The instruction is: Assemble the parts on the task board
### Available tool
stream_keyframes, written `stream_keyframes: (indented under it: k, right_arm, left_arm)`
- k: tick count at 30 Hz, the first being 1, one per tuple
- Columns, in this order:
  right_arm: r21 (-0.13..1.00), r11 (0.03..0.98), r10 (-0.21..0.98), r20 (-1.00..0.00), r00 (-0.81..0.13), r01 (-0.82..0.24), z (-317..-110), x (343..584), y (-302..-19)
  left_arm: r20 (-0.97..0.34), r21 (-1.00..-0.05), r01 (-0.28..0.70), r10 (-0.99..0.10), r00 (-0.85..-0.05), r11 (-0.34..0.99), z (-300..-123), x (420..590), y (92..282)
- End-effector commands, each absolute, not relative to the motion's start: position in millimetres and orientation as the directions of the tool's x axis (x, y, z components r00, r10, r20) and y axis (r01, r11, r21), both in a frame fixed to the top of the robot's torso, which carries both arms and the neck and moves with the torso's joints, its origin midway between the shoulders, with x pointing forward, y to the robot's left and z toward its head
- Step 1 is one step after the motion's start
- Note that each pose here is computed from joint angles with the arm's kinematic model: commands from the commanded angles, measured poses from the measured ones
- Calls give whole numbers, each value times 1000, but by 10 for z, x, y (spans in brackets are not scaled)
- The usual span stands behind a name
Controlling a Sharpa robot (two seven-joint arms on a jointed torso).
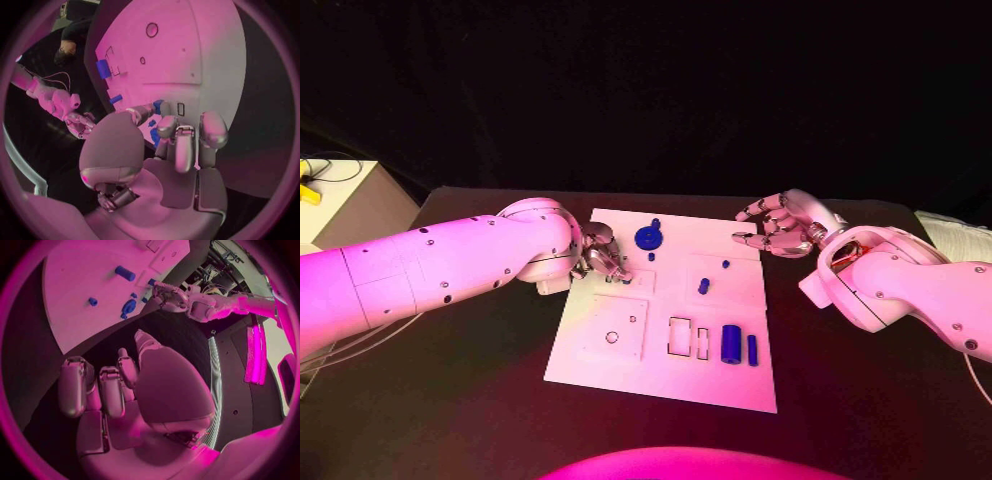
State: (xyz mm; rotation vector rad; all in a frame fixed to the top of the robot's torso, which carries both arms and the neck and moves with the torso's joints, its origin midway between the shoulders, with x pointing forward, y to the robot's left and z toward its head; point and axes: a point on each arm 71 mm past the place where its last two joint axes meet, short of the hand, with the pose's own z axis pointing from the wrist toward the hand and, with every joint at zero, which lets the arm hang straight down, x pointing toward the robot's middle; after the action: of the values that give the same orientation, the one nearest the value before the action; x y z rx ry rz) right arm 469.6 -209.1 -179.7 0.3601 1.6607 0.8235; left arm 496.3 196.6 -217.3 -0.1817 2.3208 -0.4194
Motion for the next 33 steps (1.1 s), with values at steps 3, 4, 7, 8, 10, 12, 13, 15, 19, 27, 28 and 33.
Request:
stream_keyframes:
  k: [3, 4, 7, 8, 10, 12, 13, 15, 19, 27, 28, 33]
  right_arm:
    - [679, 705, 624, -731, -277, -204, -1805, 4689, -2078]
    - [679, 705, 624, -731, -277, -204, -1806, 4689, -2078]
    - [679, 705, 624, -731, -277, -204, -1809, 4688, -2079]
    - [679, 705, 624, -731, -277, -203, -1811, 4688, -2080]
    - [679, 706, 624, -731, -277, -203, -1813, 4688, -2081]
    - [679, 706, 623, -731, -278, -202, -1815, 4688, -2082]
    - [679, 706, 623, -731, -278, -202, -1816, 4687, -2081]
    - [679, 706, 623, -731, -279, -202, -1818, 4687, -2080]
    - [679, 706, 623, -730, -279, -202, -1820, 4685, -2080]
    - [679, 706, 624, -731, -278, -200, -1824, 4684, -2090]
    - [679, 706, 624, -731, -277, -200, -1824, 4685, -2091]
    - [679, 707, 625, -731, -273, -199, -1826, 4693, -2101]
  left_arm:
    - [-656, -363, 3, -253, -711, 932, -2157, 4934, 1931]
    - [-655, -365, 3, -254, -712, 931, -2154, 4931, 1928]
    - [-653, -369, 4, -256, -713, 930, -2149, 4925, 1923]
    - [-653, -370, 3, -258, -712, 929, -2147, 4923, 1923]
    - [-653, -374, 2, -262, -710, 927, -2143, 4923, 1923]
    - [-654, -378, -1, -267, -708, 926, -2139, 4925, 1925]
    - [-654, -380, -2, -271, -706, 925, -2137, 4927, 1926]
    - [-655, -383, -6, -277, -703, 924, -2134, 4932, 1930]
    - [-657, -388, -10, -284, -699, 922, -2129, 4937, 1941]
    - [-642, -400, -17, -293, -708, 916, -2065, 4901, 2020]
    - [-636, -407, -21, -300, -711, 913, -2043, 4896, 2036]
    - [-598, -459, -55, -354, -719, 887, -1883, 4920, 2125]
